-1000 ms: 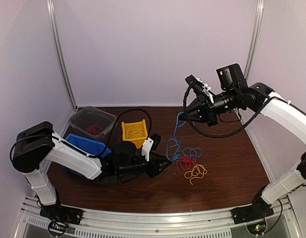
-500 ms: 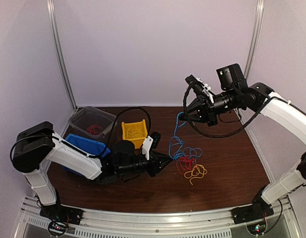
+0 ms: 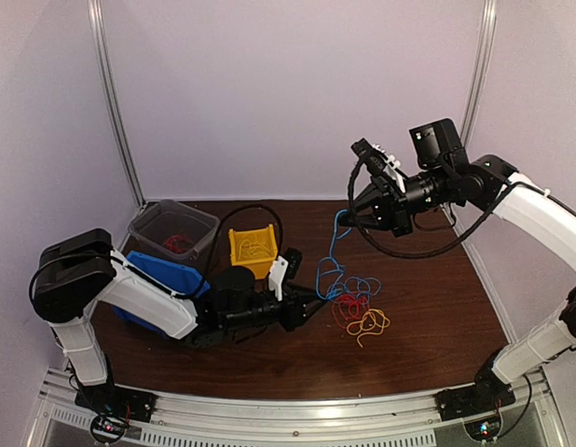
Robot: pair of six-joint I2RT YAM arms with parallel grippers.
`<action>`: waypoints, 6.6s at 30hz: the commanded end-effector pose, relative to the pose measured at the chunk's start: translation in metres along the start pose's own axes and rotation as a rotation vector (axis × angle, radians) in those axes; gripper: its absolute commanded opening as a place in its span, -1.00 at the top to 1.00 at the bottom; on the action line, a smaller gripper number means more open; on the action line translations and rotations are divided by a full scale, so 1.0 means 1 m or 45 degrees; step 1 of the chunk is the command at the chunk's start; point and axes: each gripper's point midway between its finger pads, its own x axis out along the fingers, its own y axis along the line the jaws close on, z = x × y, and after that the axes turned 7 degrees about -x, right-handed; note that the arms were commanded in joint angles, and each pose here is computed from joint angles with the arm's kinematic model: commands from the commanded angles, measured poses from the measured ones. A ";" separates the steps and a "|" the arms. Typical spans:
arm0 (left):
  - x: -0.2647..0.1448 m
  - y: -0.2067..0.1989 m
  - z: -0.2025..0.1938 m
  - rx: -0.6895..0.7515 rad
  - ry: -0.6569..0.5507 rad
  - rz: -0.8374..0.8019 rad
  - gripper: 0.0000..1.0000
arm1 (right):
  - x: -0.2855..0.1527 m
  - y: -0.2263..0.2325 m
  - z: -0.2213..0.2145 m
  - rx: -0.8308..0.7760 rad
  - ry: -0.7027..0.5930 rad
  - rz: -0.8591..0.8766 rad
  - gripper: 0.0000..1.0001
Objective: Untangle the cables
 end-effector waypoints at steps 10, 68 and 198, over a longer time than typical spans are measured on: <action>0.001 -0.013 0.028 0.017 -0.158 -0.125 0.86 | -0.011 0.011 0.018 -0.038 -0.064 0.011 1.00; -0.085 0.080 0.002 0.035 0.416 0.718 0.14 | -0.117 -0.009 -0.279 0.112 0.805 -0.419 1.00; -0.409 0.083 0.269 0.251 -0.256 1.736 1.00 | 0.343 -0.120 -0.038 0.100 -0.068 -0.131 0.86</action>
